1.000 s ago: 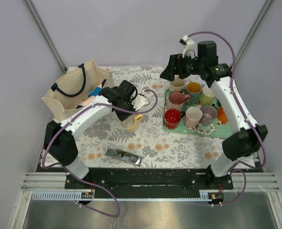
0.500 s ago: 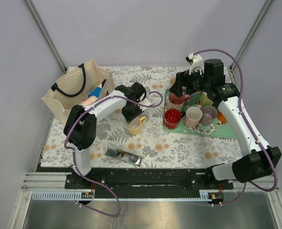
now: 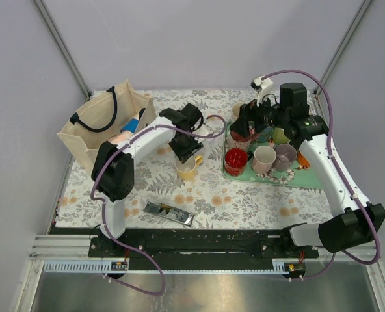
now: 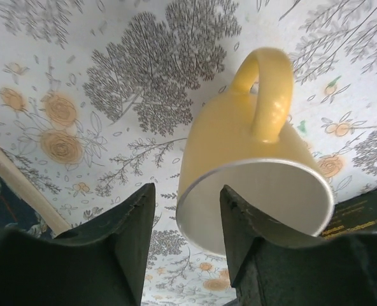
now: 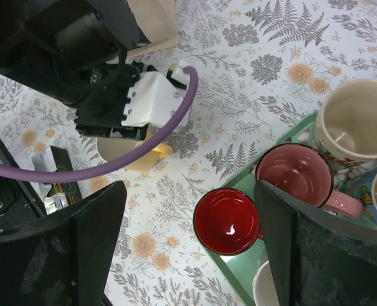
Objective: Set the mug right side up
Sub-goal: Place the cup at the center of the board, then pick up the cup at the center of the board.
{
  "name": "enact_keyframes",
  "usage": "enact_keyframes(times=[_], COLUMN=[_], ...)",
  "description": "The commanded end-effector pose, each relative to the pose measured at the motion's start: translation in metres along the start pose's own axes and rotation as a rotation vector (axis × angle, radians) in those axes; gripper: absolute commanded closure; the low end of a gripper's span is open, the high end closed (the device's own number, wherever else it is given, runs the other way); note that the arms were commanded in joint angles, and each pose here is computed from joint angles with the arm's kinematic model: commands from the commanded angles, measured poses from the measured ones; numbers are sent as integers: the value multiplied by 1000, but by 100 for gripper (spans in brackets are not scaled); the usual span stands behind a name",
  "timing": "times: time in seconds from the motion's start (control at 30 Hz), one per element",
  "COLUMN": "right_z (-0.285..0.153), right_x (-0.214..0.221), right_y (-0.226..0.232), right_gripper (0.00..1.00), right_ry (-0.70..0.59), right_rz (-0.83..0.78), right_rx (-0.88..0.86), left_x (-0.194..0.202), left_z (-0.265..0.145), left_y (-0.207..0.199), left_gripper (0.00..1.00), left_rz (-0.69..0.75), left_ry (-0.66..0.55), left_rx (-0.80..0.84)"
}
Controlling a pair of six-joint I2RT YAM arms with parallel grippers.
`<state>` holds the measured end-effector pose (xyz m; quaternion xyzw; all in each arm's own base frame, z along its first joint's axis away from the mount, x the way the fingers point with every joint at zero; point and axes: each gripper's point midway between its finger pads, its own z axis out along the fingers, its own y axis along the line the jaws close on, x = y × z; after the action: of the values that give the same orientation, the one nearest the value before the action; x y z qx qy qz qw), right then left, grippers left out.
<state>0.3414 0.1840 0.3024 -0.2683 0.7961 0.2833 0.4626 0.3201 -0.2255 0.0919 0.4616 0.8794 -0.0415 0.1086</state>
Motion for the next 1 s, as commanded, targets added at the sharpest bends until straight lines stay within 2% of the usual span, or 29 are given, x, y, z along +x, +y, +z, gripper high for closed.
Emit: enact_keyframes(times=[0.0,0.13,0.2,0.37,0.47,0.6,0.67,0.73,0.97], right_z=[-4,2,7,31,47,73,87,99,133], right_x=[-9,7,15,36,56,84,97,105,138], right_y=[17,25,29,64,89,115,123,128,137], right_gripper=[10,12,14,21,24,29,30,31,33], right_ry=[-17,36,72,156,240,350,394,422,518], right_rz=[-58,-136,-210,-383,-501,-604,-663,-727,-865], right_rx=[-105,-163,-185,-325,-437,-518,-541,-555,-630], left_x=[-43,-56,-52,-24,-14,-3,6,16,54], left_z=[-85,-157,-190,-242,-268,-295,-303,-307,-314], left_y=[-1,13,28,62,61,59,61,61,62], left_gripper=[48,37,31,25,20,11,8,1,1], left_rz=[-7,-53,-136,-441,-449,-482,-514,-542,-590], left_ry=[-251,-437,-524,-694,-807,-942,-974,-991,-1024], left_rx=[-27,-121,-179,-255,-283,-338,-369,-377,-445])
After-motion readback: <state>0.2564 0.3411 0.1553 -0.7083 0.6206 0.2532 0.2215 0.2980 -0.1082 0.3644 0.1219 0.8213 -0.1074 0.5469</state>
